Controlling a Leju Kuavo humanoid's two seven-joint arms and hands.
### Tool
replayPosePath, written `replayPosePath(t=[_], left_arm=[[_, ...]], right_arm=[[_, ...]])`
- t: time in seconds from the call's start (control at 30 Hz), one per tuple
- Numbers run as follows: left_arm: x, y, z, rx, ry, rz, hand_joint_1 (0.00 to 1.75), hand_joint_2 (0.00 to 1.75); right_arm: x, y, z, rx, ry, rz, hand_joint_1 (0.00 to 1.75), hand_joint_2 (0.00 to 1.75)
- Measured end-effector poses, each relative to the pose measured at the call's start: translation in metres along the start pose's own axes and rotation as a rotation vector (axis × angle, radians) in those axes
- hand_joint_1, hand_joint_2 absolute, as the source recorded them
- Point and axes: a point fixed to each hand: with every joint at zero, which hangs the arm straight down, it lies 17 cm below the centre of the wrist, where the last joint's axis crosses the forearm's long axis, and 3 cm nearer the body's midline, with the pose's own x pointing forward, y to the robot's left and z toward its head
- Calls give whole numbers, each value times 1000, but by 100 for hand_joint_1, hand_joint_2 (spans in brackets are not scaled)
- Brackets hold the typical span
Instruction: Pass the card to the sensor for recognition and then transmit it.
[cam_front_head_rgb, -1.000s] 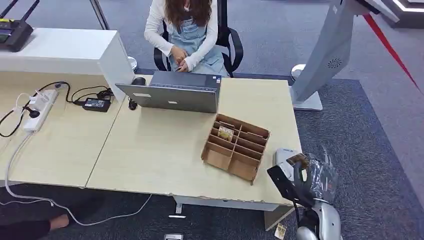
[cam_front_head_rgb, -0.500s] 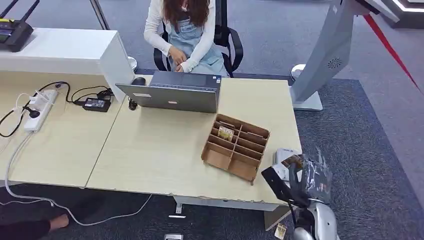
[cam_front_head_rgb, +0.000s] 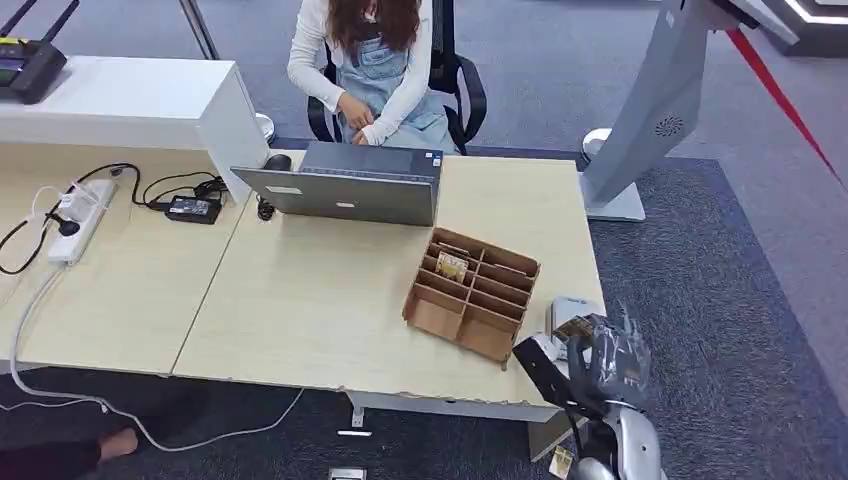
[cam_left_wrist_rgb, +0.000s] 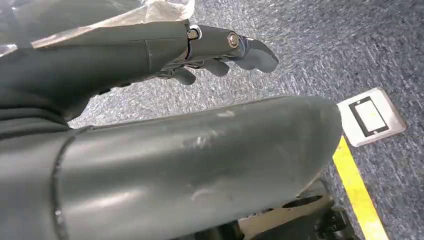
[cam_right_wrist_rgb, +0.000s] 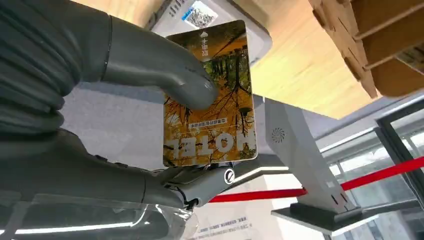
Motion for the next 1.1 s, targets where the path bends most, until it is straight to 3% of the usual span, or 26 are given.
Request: replayPosePath(t=[0.6, 0.67, 0.77, 0.87, 1.1], left_arm=[[1, -1, 0, -6, -11, -12, 0, 0], [-7, -23, 5, -117, 36, -110, 0, 0], [-36, -55, 24, -303, 168, -474, 0, 0], [-36, -51, 25, -308, 195, -628, 0, 0], [-29, -53, 24, -309, 158, -669, 0, 0]], right_arm=[[1, 19, 3, 41, 6, 4, 175, 175], [8, 18, -1, 38, -13, -4, 175, 175], [32, 5, -19, 6, -60, -27, 175, 175], [46, -7, -34, -11, -82, -44, 175, 175], [88, -64, -59, -69, -162, -73, 175, 175]])
